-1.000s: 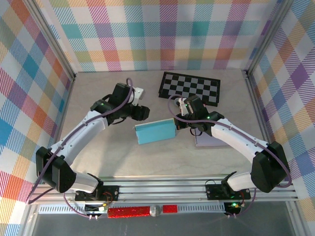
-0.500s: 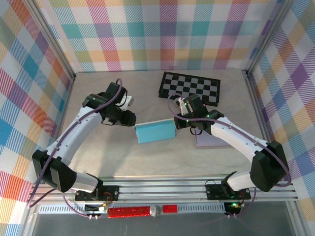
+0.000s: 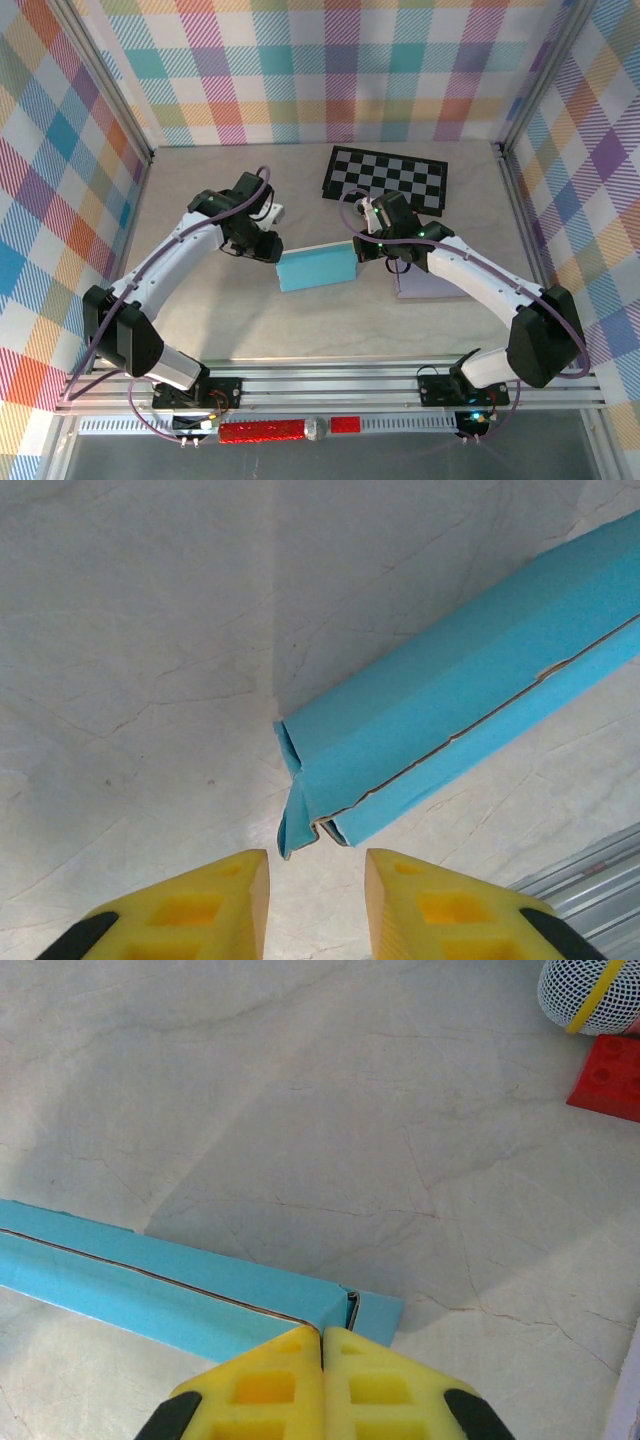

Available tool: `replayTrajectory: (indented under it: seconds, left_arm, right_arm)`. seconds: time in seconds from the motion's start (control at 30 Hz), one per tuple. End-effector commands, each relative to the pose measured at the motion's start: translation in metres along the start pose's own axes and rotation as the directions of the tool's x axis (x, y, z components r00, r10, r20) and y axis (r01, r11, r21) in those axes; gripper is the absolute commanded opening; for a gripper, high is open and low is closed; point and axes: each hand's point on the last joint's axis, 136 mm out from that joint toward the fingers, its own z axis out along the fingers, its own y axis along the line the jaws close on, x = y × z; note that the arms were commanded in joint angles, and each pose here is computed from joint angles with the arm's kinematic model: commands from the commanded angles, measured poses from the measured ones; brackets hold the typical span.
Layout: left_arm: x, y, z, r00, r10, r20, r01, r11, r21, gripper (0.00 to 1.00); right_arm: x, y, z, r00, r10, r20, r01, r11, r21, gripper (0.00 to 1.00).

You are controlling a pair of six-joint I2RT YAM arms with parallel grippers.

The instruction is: Fold the paper box

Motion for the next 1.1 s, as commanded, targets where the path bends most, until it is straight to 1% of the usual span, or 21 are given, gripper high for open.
replayTrajectory:
  seconds: [0.0,0.4,0.53,0.73,0.97,1.07]
  left_arm:
    - [0.0051,0.002,0.0087,0.999,0.032,-0.025,-0.033,0.999,-0.019,0.29]
    - [0.0002,0.003,0.0156,0.999,0.046,-0.018,-0.047,0.999,-0.027,0.22]
    - [-0.0001,0.0027,0.0171,0.999,0.047,-0.022,-0.048,0.999,-0.024,0.18]
    - [-0.0006,0.0021,0.0155,0.999,0.045,-0.016,-0.045,0.999,-0.022,0.16]
    - [-0.0032,-0.0002,0.0139,1.0,0.016,-0.009,-0.016,1.0,-0.012,0.13]
    - [-0.0038,-0.0022,0.0142,1.0,-0.021,-0.004,0.021,1.0,-0.003,0.11]
  right_arm:
    - [0.0126,-0.0006,0.0032,0.998,0.02,-0.057,-0.019,1.0,0.011,0.0]
    - [0.0132,-0.0008,0.0029,0.998,0.02,-0.06,-0.019,1.0,0.013,0.0]
    - [0.0138,-0.0007,0.0028,0.998,0.021,-0.062,-0.02,1.0,0.014,0.0]
    - [0.0138,-0.001,0.0027,0.998,0.022,-0.063,-0.021,1.0,0.014,0.0]
    - [0.0132,-0.0004,0.0024,0.998,0.024,-0.06,-0.024,1.0,0.012,0.0]
    - [0.0134,-0.0005,0.0028,0.998,0.024,-0.062,-0.023,1.0,0.012,0.0]
